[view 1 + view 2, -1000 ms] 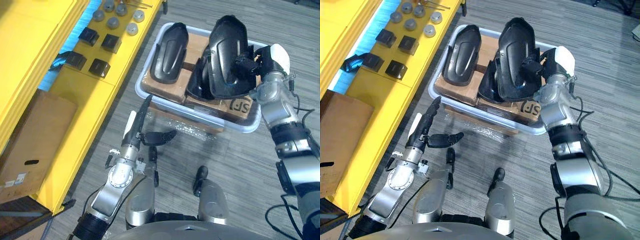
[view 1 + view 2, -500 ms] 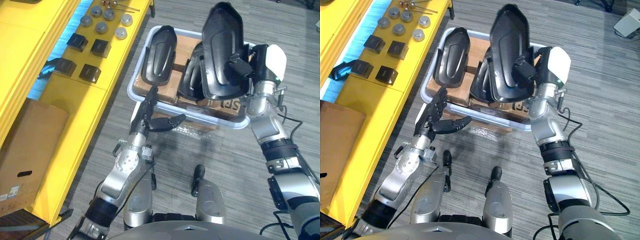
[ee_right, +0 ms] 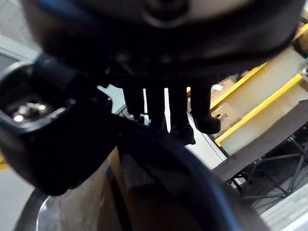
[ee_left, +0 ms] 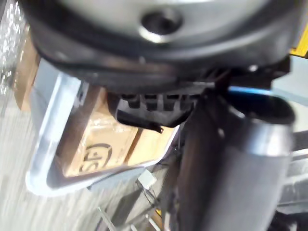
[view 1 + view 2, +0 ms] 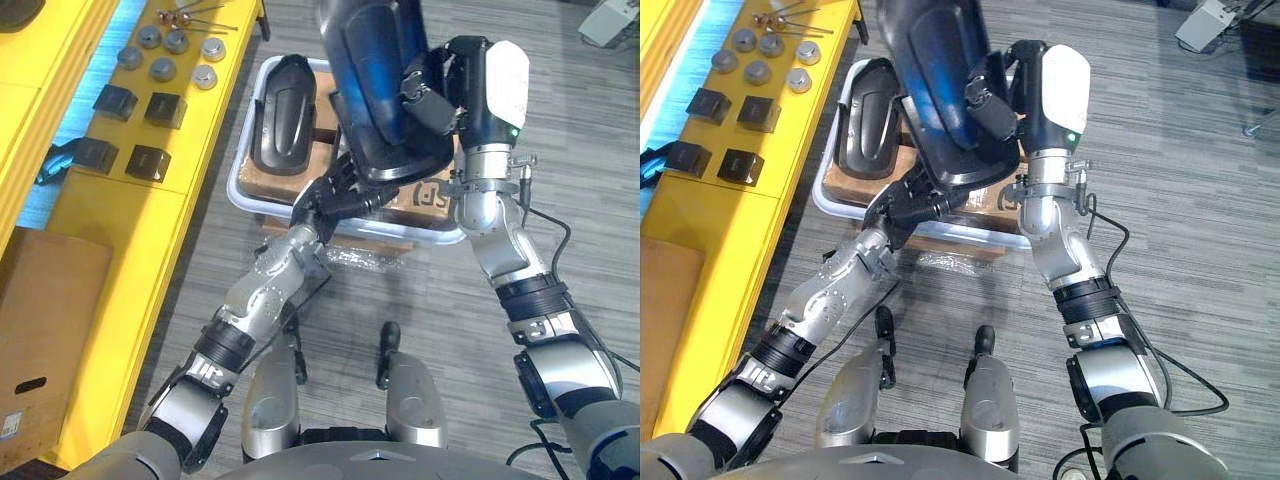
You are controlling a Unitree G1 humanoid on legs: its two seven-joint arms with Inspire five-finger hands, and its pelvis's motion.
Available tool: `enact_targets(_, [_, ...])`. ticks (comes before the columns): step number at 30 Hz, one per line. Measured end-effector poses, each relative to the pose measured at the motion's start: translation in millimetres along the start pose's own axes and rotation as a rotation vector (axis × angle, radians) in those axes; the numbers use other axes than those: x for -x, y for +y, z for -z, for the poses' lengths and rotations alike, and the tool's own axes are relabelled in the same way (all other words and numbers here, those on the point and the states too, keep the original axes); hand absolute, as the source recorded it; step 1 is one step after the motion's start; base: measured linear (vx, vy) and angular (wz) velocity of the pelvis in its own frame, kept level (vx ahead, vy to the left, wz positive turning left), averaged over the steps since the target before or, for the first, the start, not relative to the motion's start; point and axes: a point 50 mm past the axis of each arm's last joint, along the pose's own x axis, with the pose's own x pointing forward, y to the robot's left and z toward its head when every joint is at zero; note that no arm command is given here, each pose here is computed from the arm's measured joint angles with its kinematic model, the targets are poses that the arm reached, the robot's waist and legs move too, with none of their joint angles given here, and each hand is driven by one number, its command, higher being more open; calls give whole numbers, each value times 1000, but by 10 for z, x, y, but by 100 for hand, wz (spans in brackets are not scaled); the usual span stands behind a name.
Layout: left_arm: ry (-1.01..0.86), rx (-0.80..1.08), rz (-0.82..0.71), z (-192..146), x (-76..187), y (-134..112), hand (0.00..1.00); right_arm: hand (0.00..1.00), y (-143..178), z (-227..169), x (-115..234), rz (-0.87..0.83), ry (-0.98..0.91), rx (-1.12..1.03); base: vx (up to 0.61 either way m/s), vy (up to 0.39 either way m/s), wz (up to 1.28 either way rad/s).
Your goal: Walk over and take three plastic housings, then place them on the shelf
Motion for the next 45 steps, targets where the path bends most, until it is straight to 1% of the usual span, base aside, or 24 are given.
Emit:
enact_targets(5, [-42,115,36,-111,-57,-80,100,0,95,-102,40,-39,-59,-34,-13,11,-5])
enact_targets(8, [-94,199,33,-175,-82,-71,100,0,145,-164,53,-46,-73,-70,-10,13,-7])
enact_targets(10, [-86,254,37,-169,-81,-51,100,0,163,-182,59,-47,-73,-81,0,9,-5])
enact_targets(11, [-79,284,42,-159,-82,-52,0,0,167,-184,62,-47,-72,-84,0,0,0])
enact_targets(18, [-84,304,50,-149,-75,-50,0,0,189,-128,146,-47,-41,-91,0,4,-1])
enact_targets(22, [-189,328,8,-252,-66,44,0,0,244,-92,258,-52,0,-118,-1,3,-1])
enact_targets(26, [-214,324,-2,-267,-62,53,0,0,257,-136,277,-36,9,-163,0,0,0])
enact_targets(29, [-252,288,-12,-298,-52,64,0,0,297,-197,303,-24,14,-201,0,0,0])
enact_targets(35, [-240,252,-28,-197,12,91,0,0,352,-165,460,-34,57,-220,0,0,0])
enact_targets(36, [-240,241,-28,-169,48,91,0,100,349,-168,517,-38,62,-227,9,5,3])
enact_targets(41, [-243,202,-43,-31,264,105,0,100,344,-197,786,-70,70,-289,4,1,-1])
enact_targets(45, [-238,102,-91,89,412,95,0,100,372,-144,1067,-119,152,-341,44,6,3])
